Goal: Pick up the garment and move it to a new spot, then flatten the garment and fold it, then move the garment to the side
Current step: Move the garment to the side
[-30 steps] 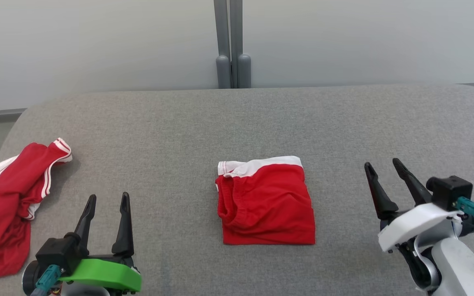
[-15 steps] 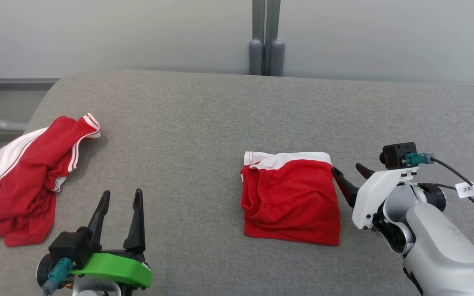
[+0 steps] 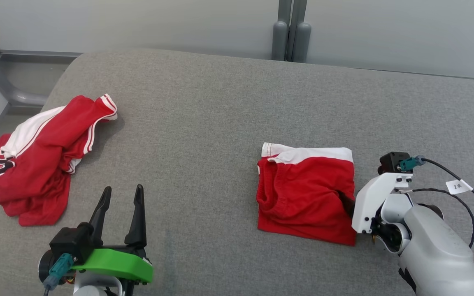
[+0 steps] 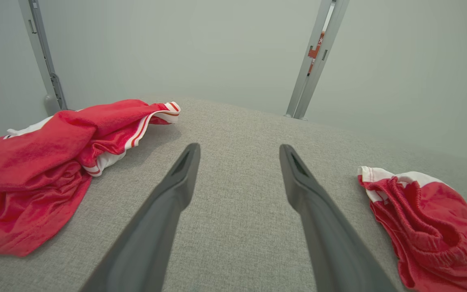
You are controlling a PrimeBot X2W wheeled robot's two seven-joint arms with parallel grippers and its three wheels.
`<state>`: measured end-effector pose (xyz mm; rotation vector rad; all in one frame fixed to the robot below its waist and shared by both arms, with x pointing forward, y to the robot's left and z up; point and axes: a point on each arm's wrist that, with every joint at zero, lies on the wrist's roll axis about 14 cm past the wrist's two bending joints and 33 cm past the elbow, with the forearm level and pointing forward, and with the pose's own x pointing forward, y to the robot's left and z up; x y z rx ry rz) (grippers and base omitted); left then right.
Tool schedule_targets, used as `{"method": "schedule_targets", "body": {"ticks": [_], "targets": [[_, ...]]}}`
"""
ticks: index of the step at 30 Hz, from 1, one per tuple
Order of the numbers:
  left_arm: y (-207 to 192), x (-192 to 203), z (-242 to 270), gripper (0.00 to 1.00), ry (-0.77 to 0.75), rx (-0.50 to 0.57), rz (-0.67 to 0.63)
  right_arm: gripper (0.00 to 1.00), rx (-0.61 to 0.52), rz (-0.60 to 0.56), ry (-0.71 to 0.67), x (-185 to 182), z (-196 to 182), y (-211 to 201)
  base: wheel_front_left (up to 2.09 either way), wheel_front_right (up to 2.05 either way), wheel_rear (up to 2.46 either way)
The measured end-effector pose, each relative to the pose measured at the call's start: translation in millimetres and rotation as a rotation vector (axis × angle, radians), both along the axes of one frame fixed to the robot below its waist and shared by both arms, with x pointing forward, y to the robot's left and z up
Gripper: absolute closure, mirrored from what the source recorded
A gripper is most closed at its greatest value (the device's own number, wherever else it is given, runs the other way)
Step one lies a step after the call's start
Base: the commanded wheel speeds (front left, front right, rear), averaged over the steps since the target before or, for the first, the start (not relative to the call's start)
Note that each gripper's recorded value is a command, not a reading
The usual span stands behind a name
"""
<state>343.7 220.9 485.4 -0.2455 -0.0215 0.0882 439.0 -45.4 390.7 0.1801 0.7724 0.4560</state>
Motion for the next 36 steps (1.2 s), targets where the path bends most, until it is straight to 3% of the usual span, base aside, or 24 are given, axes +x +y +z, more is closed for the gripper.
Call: {"method": "schedule_targets", "body": {"ticks": [2,3,4,5,6,7,21,30,36], "targets": [[-1,2,0,0.0,-0.001,0.002,-0.003,0.0,0.016,-0.005,0.004,0,0,2,0.0,0.0,0.0],[-1,2,0,0.0,-0.002,0.001,-0.005,0.14,0.016,-0.004,0.001,0,1,2,0.0,0.0,0.0],[-2,3,1,0.0,-0.003,0.001,-0.008,0.45,0.02,-0.005,-0.001,-1,1,2,0.0,0.0,0.0],[-3,4,1,0.0,-0.005,0.001,-0.013,0.59,0.025,-0.008,-0.007,0,2,2,0.0,0.0,0.0],[-4,5,2,0.0,-0.006,0.001,-0.016,0.86,0.029,-0.012,-0.015,0,3,1,0.0,0.0,0.0],[-5,5,2,0.0,-0.006,0.001,-0.018,1.0,0.031,-0.015,-0.02,0,4,1,0.0,0.0,0.0],[-34,20,8,0.0,-0.03,0.005,-0.125,1.0,0.063,-0.094,-0.156,10,36,-29,0.0,0.0,0.0],[-93,41,18,0.0,-0.066,0.02,-0.319,1.0,-0.031,-0.2,-0.252,6,58,-109,0.0,0.0,0.0],[-138,51,22,0.0,-0.079,0.012,-0.45,1.0,-0.032,-0.306,-0.276,-10,65,-151,0.0,0.0,0.0]]}}
